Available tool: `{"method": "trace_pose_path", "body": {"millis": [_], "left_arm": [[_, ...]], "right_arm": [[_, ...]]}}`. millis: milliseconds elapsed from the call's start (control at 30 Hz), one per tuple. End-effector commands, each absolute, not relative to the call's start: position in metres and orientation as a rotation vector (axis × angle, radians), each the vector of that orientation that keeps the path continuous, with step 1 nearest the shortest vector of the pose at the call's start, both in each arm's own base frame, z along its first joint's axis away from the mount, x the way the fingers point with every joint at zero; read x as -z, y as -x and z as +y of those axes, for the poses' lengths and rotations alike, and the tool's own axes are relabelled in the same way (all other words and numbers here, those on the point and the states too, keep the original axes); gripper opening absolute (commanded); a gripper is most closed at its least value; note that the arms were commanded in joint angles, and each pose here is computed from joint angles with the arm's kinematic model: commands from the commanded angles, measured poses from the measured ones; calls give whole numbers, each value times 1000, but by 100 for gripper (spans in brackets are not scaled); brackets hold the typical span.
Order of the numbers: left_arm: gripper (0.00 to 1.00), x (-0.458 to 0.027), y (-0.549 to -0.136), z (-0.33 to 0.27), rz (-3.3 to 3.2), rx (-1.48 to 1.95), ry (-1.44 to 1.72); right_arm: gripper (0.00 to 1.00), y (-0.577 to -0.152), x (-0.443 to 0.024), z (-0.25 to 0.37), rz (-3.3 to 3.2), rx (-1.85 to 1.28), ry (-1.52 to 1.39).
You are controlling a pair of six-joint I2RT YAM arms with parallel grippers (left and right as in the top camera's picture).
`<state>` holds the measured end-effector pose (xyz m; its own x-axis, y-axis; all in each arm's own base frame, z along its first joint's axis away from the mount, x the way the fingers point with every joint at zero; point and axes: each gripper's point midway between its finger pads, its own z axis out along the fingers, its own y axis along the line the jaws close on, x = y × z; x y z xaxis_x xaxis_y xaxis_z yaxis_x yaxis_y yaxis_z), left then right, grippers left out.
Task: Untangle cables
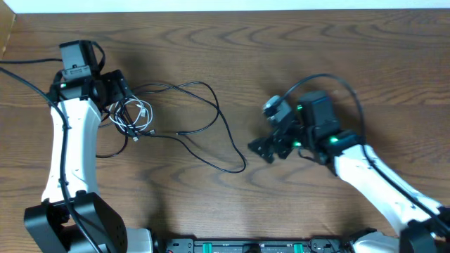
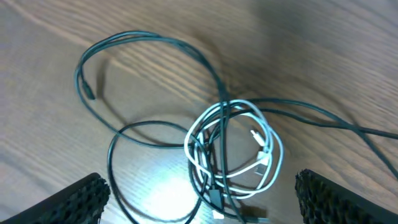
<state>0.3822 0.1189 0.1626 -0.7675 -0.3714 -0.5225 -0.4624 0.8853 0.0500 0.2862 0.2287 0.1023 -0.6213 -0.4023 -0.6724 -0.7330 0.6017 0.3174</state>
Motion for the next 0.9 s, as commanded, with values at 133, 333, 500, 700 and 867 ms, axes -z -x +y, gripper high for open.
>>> {"method": "trace_pose_path", "body": {"millis": [133, 333, 500, 700, 867], "left_arm": [[96, -161, -379, 127, 2531, -266, 662], [96, -161, -380, 127, 2528, -265, 662], [96, -161, -380, 127, 2528, -265, 662], [96, -161, -380, 127, 2528, -265, 662], [96, -161, -380, 127, 2528, -264, 662]], "right_arm": [[99, -257, -87, 272, 2117, -863, 1227], [99, -232, -84, 294, 2010, -868, 1409], [99, -237, -58, 297, 2059, -702, 1442], [96, -247, -30, 308, 2085, -695, 1427], [86, -255, -32, 308, 2077, -659, 1408]]}}
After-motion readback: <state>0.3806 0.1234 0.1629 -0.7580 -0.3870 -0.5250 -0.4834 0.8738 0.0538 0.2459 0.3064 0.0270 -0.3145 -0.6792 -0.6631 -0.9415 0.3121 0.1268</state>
